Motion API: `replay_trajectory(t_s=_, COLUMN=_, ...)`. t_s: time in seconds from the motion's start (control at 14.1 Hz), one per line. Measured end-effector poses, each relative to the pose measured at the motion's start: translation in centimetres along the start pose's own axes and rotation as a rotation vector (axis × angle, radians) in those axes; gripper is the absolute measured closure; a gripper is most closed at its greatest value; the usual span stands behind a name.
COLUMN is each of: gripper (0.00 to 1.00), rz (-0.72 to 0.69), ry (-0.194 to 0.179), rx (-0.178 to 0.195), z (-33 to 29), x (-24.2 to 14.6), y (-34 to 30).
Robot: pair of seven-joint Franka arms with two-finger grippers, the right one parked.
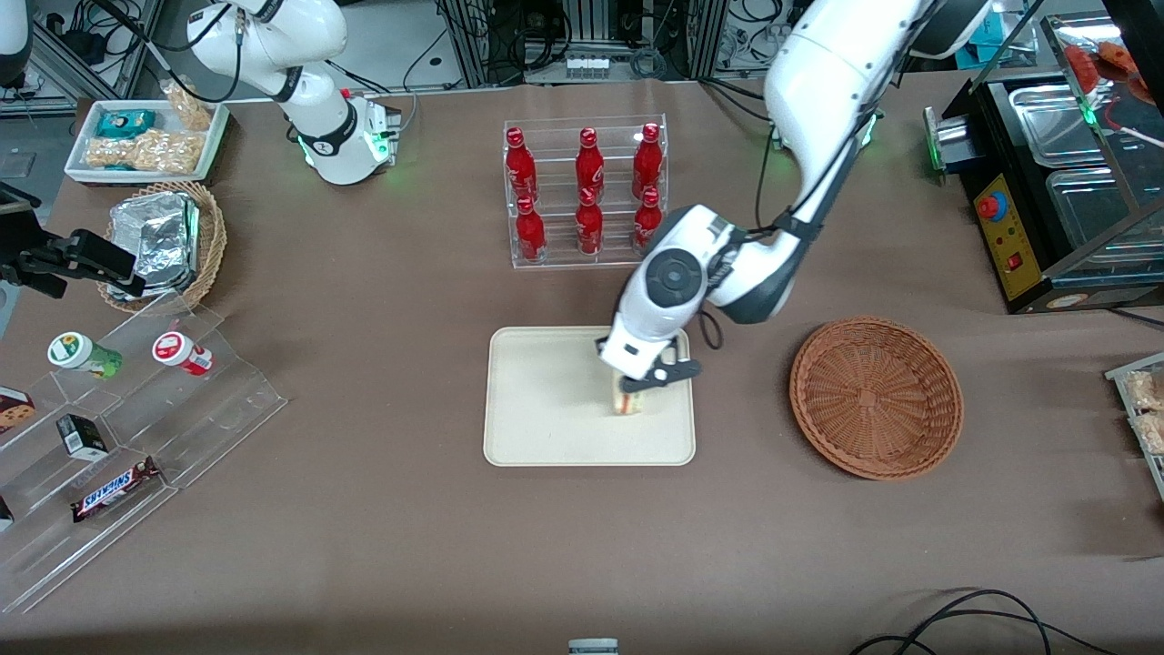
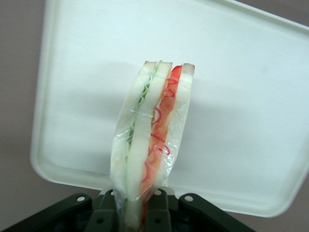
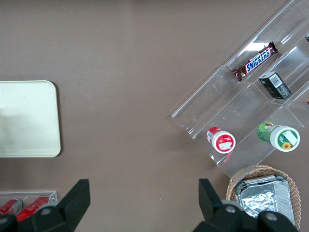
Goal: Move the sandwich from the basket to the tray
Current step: 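Carry the sandwich over the cream tray and lower it, then open the left gripper to release the sandwich on the tray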
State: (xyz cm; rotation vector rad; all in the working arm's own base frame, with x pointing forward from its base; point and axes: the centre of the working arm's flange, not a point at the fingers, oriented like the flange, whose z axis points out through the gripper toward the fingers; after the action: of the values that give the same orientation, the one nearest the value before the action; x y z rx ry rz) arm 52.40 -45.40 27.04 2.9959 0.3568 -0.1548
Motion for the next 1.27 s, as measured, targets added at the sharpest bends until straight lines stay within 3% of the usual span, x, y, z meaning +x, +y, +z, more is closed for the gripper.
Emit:
replay_trajectory(t_s=0.21, gripper=0.85, rz=0.026, ry=0.017, rx=-0.022, z=0.3, x=0.1, y=2.3)
replay_trajectory(t_s=0.49, gripper=0.85, rz=0.052, ry=0.057, rx=0.002, z=2.1, x=1.5, y=3.2)
replay_trajectory(t_s=0.78, gripper=0.83, rz=0.05, ry=0.051, rx=0.012, z=3.8, x=2.1, y=3.3)
replay_trajectory(t_s=1.06, gripper=0.45, rz=0.051, ry=0.057, rx=0.005, z=3.6, x=2.3, y=3.6)
replay_trajectory(t_s=1.2, gripper=0.25, rz=0.056, ry=0.076, rx=-0.006, z=0.6, x=2.4, y=4.2)
replay_trajectory(t_s=1.27, gripper=0.16, rz=0.056, ry=0.073, rx=0.008, z=-1.6, x=2.2, y=4.1)
